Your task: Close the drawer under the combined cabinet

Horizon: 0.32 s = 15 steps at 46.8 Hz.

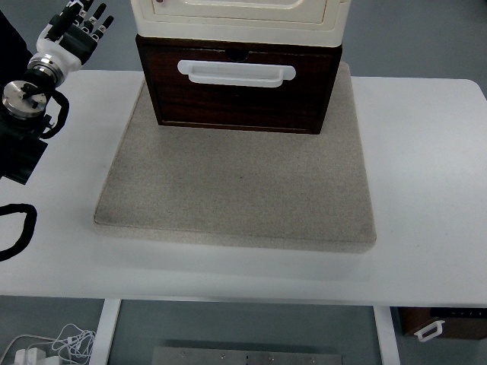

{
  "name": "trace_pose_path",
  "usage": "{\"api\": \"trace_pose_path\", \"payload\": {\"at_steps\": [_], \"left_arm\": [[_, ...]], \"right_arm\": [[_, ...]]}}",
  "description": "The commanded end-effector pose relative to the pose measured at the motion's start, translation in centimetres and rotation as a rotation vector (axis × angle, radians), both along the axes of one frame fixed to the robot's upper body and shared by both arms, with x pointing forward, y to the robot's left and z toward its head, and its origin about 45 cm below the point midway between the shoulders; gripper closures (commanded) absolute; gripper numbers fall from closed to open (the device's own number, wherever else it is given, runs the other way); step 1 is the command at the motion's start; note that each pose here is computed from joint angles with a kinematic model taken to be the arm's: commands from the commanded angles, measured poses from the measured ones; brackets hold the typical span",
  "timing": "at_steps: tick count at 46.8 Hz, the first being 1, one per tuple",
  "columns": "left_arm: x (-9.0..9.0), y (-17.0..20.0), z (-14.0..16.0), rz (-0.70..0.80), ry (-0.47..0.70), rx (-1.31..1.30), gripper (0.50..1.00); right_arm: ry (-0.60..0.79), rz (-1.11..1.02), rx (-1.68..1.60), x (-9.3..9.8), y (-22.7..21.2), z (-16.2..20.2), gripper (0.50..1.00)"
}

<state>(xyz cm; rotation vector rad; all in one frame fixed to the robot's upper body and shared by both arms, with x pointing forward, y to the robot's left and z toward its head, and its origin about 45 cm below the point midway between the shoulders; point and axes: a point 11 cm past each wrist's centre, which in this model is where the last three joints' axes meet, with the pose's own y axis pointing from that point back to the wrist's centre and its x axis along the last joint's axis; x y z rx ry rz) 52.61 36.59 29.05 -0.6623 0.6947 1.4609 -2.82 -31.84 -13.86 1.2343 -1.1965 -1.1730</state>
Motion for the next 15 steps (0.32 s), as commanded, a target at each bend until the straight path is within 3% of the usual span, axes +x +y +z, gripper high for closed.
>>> {"api": "trace_pose_path", "payload": {"at_steps": [1,15], "left_arm": [[0.0,-0.1,0.0,0.003,-0.005,-0.006,0.501],[0.4,-2.6,-0.7,-0.023,-0.01,-0.029,0.504]], "right_arm": [[0.0,-0.002,0.001,0.0,0.0,0.0,0.548],[-0.001,0.0,0.001,0.1,0.0,0.0,0.548]]}}
